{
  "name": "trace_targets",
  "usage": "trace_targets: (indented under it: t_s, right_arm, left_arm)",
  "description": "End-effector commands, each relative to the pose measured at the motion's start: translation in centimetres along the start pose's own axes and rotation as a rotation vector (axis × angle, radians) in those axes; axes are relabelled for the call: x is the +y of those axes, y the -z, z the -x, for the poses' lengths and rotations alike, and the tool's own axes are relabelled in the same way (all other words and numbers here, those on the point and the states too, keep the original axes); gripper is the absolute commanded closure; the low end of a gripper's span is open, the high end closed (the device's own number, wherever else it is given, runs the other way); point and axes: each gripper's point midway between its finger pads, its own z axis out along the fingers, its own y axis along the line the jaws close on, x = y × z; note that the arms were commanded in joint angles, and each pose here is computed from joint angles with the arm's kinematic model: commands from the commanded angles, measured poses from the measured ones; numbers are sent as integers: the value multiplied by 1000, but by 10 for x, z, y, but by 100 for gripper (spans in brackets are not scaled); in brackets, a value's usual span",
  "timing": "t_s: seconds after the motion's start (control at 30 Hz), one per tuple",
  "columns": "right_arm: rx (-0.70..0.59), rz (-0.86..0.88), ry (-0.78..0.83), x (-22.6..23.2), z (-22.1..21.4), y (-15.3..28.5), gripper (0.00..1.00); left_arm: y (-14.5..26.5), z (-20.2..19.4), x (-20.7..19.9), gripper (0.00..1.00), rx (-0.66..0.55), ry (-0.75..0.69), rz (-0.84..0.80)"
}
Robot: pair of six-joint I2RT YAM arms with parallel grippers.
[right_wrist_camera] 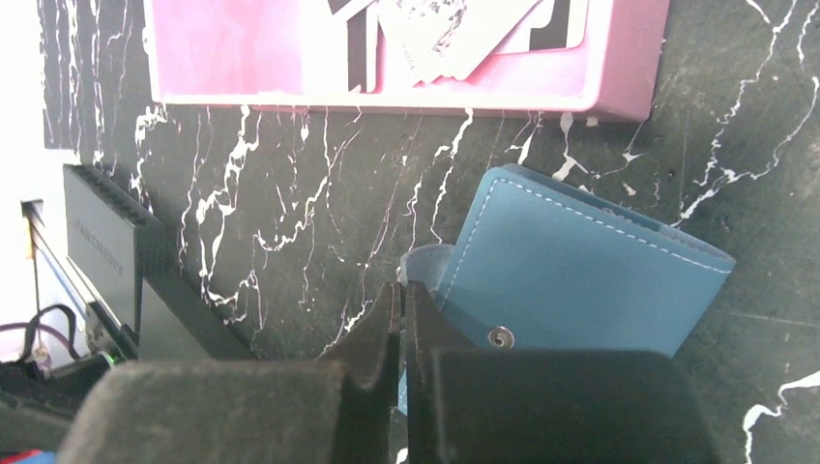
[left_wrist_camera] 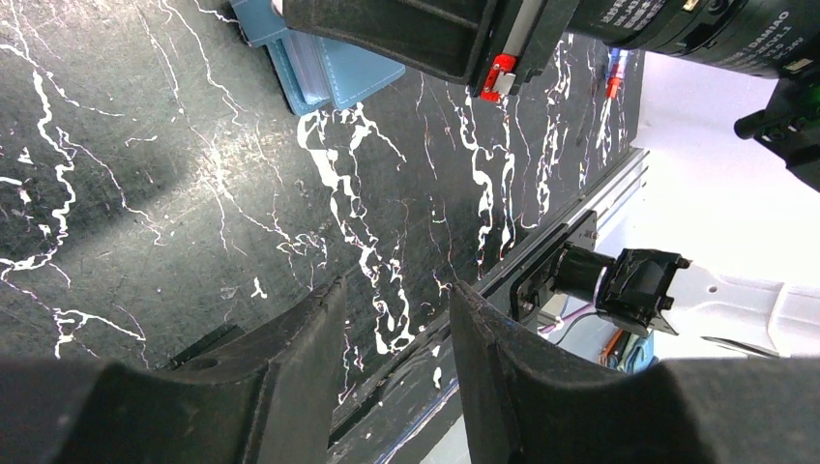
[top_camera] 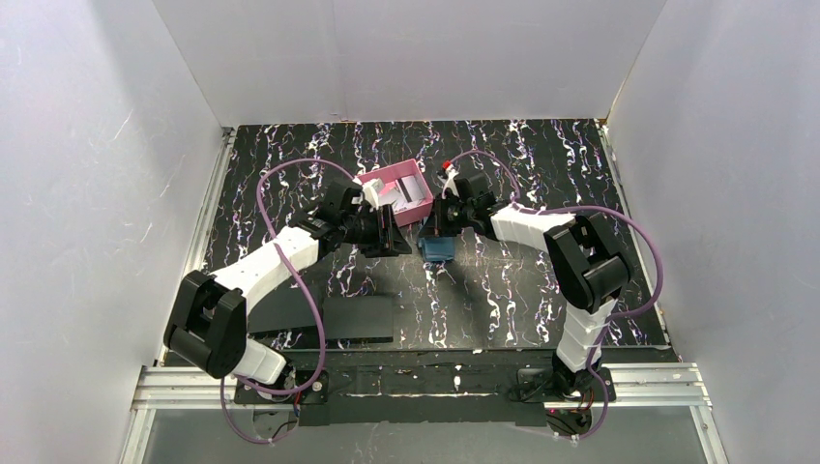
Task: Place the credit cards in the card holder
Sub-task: Close the card holder at the center of the board.
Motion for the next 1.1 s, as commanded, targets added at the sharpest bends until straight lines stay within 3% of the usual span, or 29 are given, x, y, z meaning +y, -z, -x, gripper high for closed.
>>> trace_targets:
  t_s: [0.0,0.27,0.5,0.77,0.93,1.07]
  right_arm:
    - [-65,0,20,10,21,2,99]
    - [66,186,101,21,-19,16,99]
    - [148,291,118,33,-52,38,99]
    - [166,276,115,27,-80,58,99]
    - [169,269,111,22,-87,61,99]
    - [159,267,112,18,-85,64,99]
  left_arm:
    - [14,8,-12,58,-44,-29,-37]
    - [20,33,-30,57,-129,-38,-76]
    - [-3,62,-43,56,-175,33,-151]
    - [-51,78,-37,68,-137,-22,-78]
    - [-81,65,-24,82,-94,-43,-16]
    - [-93,43,-9,87,-34,-103,83]
